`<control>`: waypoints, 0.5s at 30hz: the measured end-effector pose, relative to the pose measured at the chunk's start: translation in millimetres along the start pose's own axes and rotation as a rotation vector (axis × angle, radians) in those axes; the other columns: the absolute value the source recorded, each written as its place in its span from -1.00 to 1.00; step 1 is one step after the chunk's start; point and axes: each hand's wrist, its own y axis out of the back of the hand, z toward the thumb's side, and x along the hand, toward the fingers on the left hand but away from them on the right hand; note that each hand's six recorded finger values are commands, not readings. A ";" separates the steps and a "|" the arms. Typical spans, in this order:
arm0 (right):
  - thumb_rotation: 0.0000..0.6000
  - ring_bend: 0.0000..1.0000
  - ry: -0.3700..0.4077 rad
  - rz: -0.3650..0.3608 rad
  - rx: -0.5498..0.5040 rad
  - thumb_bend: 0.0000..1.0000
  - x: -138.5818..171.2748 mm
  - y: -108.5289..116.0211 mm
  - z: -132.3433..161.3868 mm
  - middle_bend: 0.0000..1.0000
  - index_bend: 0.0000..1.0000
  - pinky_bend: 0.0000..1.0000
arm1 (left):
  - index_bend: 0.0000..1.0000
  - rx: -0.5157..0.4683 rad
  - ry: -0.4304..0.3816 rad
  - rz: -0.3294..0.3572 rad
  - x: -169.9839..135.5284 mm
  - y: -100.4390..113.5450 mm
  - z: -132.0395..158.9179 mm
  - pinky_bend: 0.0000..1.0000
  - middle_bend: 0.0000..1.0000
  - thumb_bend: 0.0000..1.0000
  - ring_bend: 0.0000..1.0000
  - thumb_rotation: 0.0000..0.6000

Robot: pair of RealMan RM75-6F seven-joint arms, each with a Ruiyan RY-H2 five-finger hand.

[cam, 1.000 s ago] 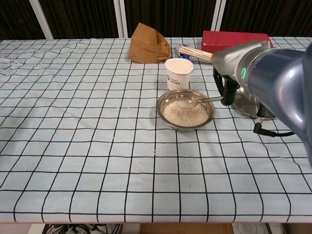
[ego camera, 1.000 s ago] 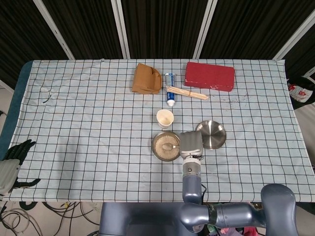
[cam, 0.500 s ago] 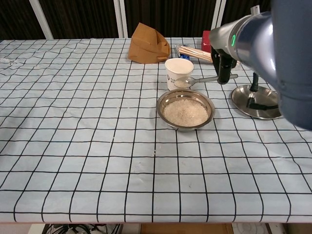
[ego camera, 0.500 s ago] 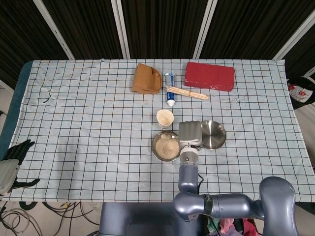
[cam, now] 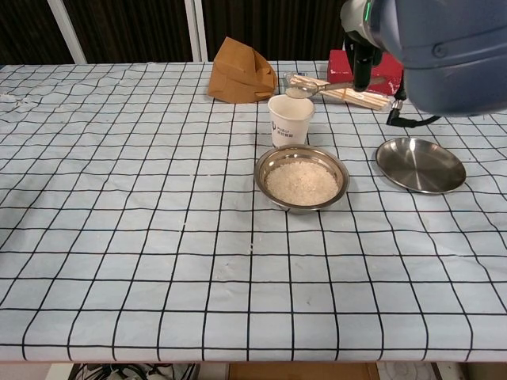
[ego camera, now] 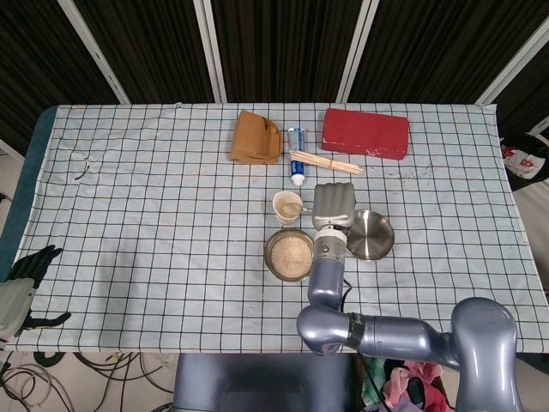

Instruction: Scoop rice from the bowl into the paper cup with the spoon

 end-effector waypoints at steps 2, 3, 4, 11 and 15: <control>1.00 1.00 -0.006 -0.005 -0.001 -0.01 -6.0 -0.1 -0.6 1.00 0.33 1.00 | -1.00 -0.002 0.001 0.000 0.0 0.2 -0.1 -1.00 -1.00 -0.95 -1.00 1.00; 1.00 1.00 -0.007 -0.007 0.001 -0.01 -8.2 -0.6 -0.7 1.00 0.33 1.00 | -1.00 -0.003 0.002 -0.001 0.0 0.2 -0.2 -1.00 -1.00 -0.95 -1.00 1.00; 1.00 1.00 -0.009 -0.009 0.003 -0.01 -10.3 -1.3 -0.9 1.00 0.32 1.00 | -1.00 -0.005 0.003 -0.001 0.0 0.2 -0.3 -1.00 -1.00 -0.95 -1.00 1.00; 1.00 1.00 -0.007 -0.037 0.052 0.00 -22.4 -13.2 -2.1 1.00 0.32 1.00 | -1.00 -0.010 0.005 -0.006 0.3 0.1 -0.3 -1.00 -1.00 -0.95 -1.00 1.00; 1.00 1.00 0.008 -0.084 0.100 0.00 -24.3 -16.5 -0.6 1.00 0.32 1.00 | -1.00 -0.009 0.008 -0.013 0.2 -0.8 -0.2 -1.00 -1.00 -0.95 -1.00 1.00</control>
